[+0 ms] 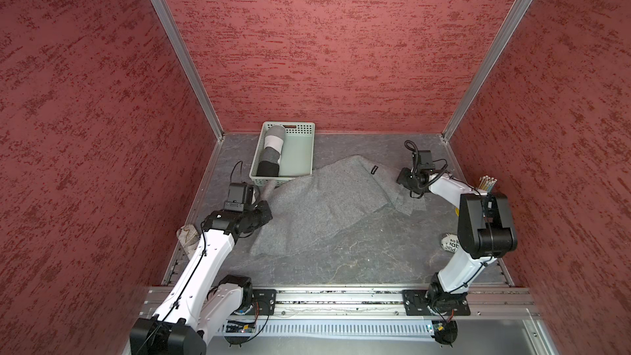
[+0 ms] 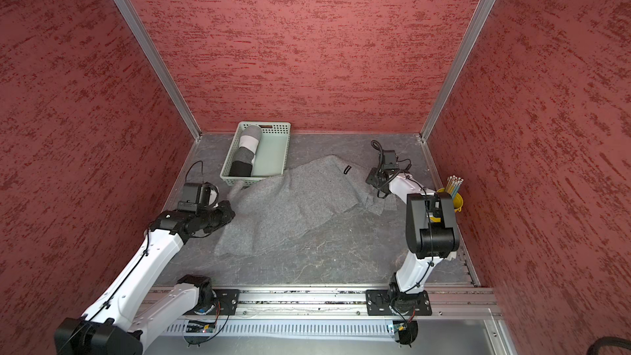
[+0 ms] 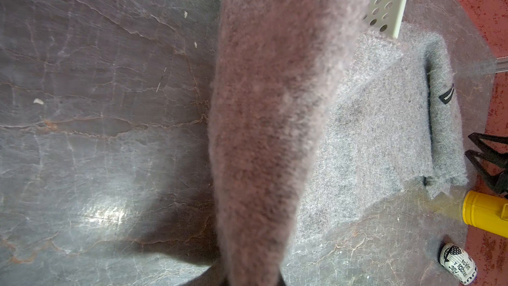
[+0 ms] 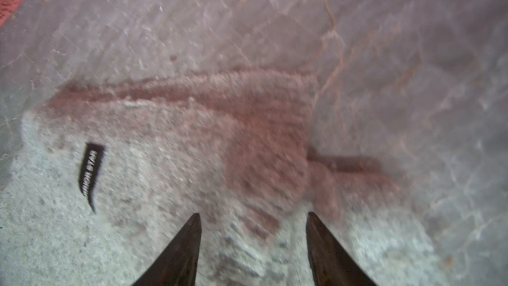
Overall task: Roll up the scarf and place it into the basket
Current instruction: Flatten out the scarf at the center of the board.
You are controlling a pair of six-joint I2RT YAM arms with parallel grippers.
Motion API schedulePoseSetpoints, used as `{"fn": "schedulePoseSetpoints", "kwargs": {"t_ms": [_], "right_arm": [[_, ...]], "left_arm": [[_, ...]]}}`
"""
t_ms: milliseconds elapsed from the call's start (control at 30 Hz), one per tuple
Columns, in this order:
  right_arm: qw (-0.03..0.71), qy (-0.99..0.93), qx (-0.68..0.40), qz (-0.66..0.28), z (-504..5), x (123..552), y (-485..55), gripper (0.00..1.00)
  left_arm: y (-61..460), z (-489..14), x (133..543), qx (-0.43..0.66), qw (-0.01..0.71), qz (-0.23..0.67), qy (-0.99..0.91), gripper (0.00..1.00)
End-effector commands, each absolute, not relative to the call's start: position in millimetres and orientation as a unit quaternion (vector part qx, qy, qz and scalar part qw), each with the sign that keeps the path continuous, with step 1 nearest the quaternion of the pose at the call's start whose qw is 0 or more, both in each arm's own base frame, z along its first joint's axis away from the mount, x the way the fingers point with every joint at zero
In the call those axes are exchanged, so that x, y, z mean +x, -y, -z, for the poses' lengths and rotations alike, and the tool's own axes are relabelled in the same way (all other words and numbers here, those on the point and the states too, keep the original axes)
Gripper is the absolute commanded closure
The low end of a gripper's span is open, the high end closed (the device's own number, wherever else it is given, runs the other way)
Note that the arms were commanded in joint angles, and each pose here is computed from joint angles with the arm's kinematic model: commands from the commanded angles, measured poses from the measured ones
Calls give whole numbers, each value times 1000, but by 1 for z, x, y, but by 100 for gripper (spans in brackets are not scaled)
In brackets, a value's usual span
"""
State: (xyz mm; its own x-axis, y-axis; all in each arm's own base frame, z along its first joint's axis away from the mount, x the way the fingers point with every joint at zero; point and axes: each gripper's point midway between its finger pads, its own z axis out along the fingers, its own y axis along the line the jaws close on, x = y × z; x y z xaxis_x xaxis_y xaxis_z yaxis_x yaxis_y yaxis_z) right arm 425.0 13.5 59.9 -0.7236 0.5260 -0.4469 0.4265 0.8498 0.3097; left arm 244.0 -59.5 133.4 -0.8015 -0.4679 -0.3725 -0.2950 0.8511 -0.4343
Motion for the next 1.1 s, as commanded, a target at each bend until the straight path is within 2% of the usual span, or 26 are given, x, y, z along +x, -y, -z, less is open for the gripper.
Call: {"fn": "schedulePoseSetpoints", "kwargs": {"t_ms": [0,167,500,600,733,833,933,1067], "right_arm": [[282,-913,270,-118,-66,423,-19,39],[278,-912,272,-130,-57,420,-23,40],[290,-910,253,-154,-66,436,-33,51],[287,-911,256,-152,-62,437,-32,51],[278,-914,265,-133,-52,435,-27,45],[272,-916,265,-130,-45,436,-26,45],[273,-917,257,-135,-44,441,-29,58],[286,-918,246,-120,-64,447,-25,85]], "left_arm": [[61,-136,246,-203,249,189,-928,100],[62,-138,247,-201,253,190,-927,100],[63,-136,247,-204,252,193,-926,100],[64,-136,247,-204,250,194,-927,100],[64,-137,248,-204,251,194,-926,100],[64,-137,248,-204,251,194,-926,100],[63,-137,248,-204,251,192,-927,100],[60,-138,246,-207,250,183,-928,100]]}}
